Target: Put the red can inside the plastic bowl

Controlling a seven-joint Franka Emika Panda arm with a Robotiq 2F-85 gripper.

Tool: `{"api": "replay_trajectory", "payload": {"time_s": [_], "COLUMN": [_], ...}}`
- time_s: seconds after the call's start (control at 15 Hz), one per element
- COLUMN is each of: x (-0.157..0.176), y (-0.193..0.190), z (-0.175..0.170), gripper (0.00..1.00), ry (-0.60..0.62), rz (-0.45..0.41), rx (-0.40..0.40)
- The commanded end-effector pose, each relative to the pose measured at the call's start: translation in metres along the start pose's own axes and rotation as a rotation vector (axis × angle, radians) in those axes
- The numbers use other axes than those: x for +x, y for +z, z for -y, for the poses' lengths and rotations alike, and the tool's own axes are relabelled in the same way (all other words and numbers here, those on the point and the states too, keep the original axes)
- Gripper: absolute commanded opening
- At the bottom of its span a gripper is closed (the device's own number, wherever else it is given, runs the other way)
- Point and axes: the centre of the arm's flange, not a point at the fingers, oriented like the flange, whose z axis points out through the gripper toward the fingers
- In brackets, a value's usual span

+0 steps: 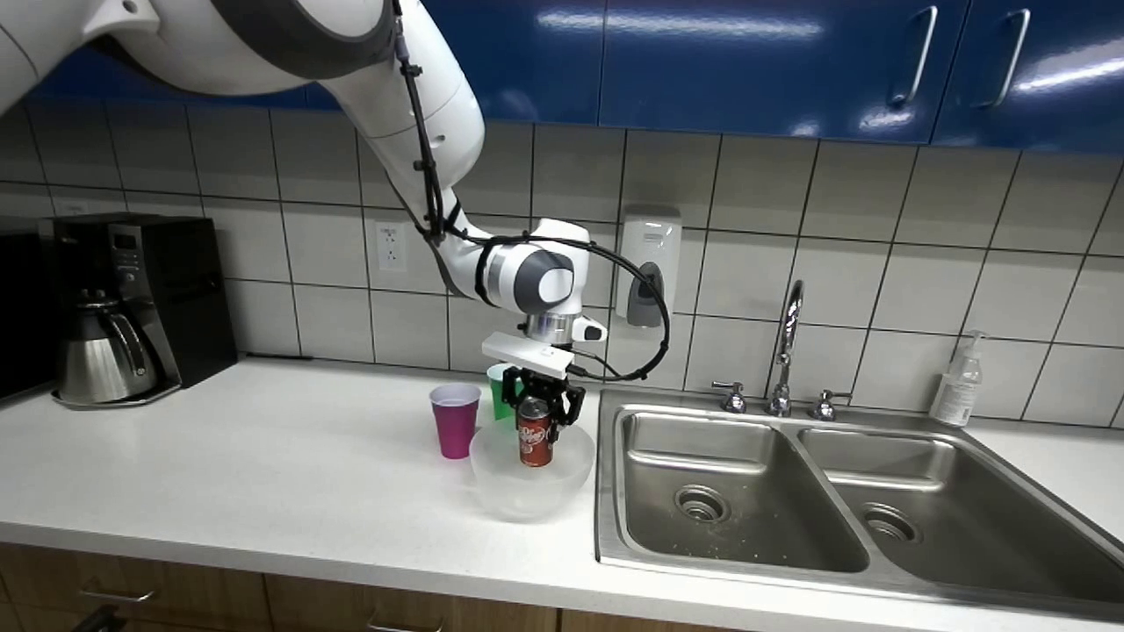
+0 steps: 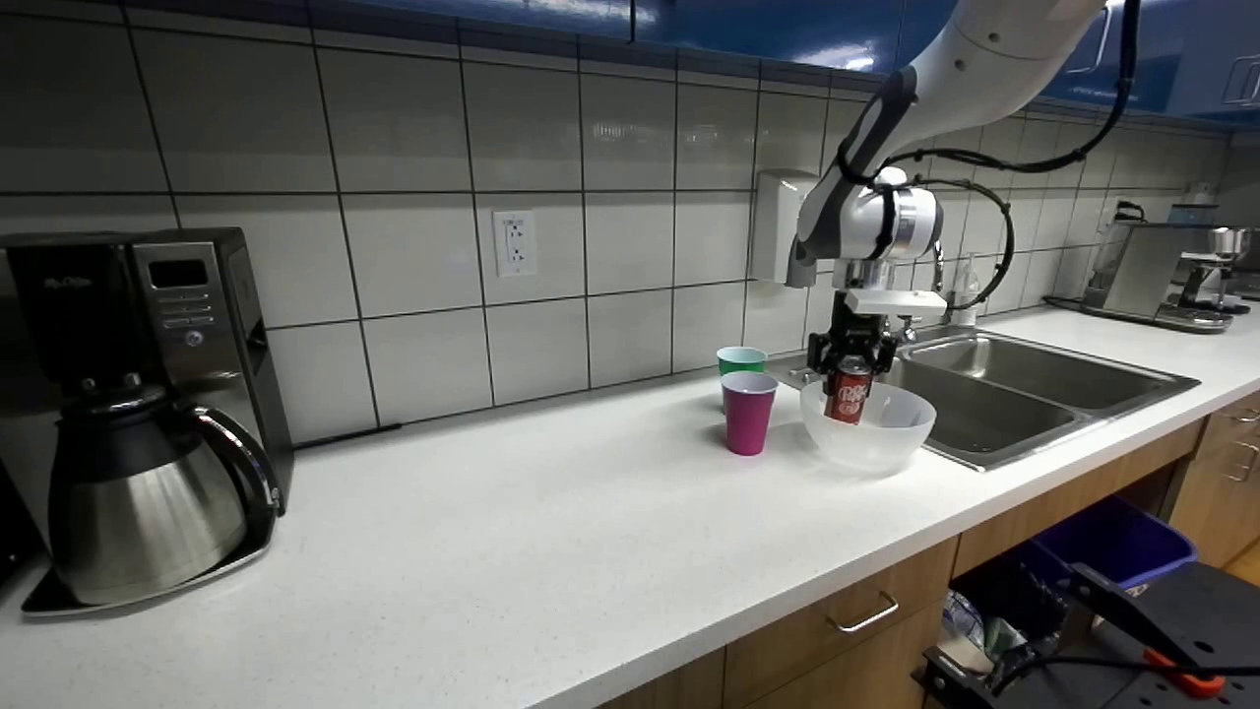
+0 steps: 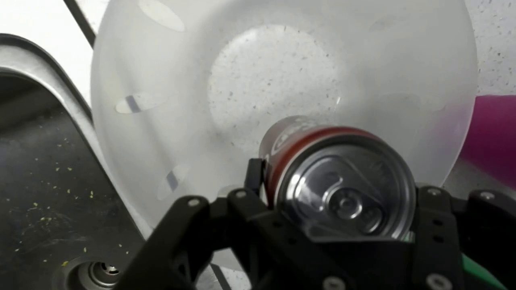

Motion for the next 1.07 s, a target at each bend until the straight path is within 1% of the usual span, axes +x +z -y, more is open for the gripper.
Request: {"api": "replay_trajectory", "payload": {"time_s": [0.0, 0.4, 0.73, 0.8, 0.93, 1.0], "x": [0.015, 0.011, 0.006, 0.005, 0.001, -0.002], "y": [0.007, 0.033, 0.027, 0.026, 0.021, 0.016], "z": [-0.004, -0.003, -0.006, -0.006, -0.006, -0.003], "gripper": [0.41, 0.41, 0.41, 0.87, 0.98, 1.0], "ry": [-0.013, -0.01, 0.002, 0.004, 0.006, 0.005], "rz": [0.031, 0.079, 0.083, 0.087, 0.087, 0.082], "rx": [0.049, 0.068, 0.081, 0.084, 0.081, 0.074]}}
